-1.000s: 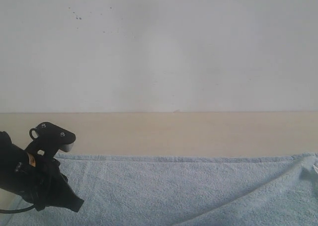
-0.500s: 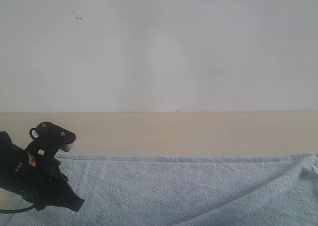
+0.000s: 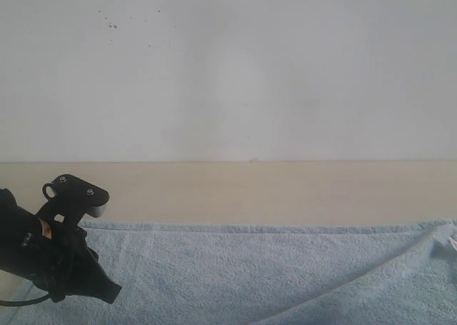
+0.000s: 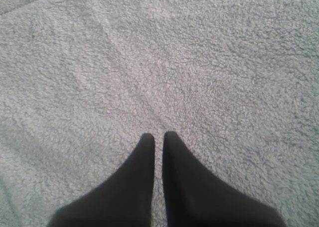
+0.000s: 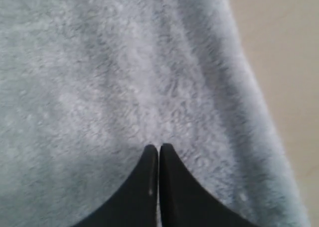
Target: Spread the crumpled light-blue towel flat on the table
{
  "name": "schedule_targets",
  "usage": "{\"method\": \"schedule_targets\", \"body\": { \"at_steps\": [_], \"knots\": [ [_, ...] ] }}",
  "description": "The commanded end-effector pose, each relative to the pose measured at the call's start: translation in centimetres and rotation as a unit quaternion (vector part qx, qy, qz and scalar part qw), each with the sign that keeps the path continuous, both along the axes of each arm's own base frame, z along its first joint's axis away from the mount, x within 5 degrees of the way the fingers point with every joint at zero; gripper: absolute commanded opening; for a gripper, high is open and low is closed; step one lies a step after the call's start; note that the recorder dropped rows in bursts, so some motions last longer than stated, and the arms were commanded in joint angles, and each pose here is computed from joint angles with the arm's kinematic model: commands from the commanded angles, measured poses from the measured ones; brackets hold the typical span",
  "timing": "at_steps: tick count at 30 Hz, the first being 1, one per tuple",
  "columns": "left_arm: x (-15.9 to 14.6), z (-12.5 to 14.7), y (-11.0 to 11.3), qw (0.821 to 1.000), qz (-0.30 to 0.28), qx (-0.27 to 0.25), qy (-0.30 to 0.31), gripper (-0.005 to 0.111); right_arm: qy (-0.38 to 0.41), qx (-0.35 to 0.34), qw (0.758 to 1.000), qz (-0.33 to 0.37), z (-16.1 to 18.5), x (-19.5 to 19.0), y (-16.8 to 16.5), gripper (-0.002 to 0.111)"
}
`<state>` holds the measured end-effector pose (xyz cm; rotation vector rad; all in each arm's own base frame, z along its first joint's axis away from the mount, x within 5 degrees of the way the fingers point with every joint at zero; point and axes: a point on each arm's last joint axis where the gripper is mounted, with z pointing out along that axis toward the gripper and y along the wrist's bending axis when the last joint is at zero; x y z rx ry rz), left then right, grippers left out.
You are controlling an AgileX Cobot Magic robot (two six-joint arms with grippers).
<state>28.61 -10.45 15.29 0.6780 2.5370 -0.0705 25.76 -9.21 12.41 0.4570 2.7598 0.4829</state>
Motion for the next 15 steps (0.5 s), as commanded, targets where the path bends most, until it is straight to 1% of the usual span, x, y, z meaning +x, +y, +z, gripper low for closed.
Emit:
{"method": "schedule_targets", "body": {
  "at_steps": [1,4,6,10,12,15],
  "knots": [
    [0.2,0.2,-0.1,1.000,0.003,-0.005,-0.007,0.006,-0.007,0.035,0.999,0.023,1.8,-0.6,2.1,0.000],
    [0.2,0.2,-0.1,1.000,0.003,-0.005,-0.007,0.006,-0.001,0.019,0.998,0.055,1.9,-2.0,4.9,0.000],
    [0.2,0.2,-0.1,1.000,0.003,-0.005,-0.007,0.006,0.004,-0.015,0.998,0.066,1.4,-2.6,6.4,0.000],
    [0.0,0.1,-0.1,1.000,0.002,-0.002,0.002,0.006,0.004,-0.086,0.995,0.056,0.6,-2.6,7.4,0.000],
    [-0.1,0.1,0.0,1.000,0.002,0.000,0.008,0.006,0.011,-0.104,0.993,0.054,0.0,-2.7,7.4,0.000],
    [0.0,0.1,0.0,1.000,0.002,-0.001,0.006,0.006,0.015,-0.106,0.993,0.051,-0.5,-2.5,7.3,0.000]
  ]
}}
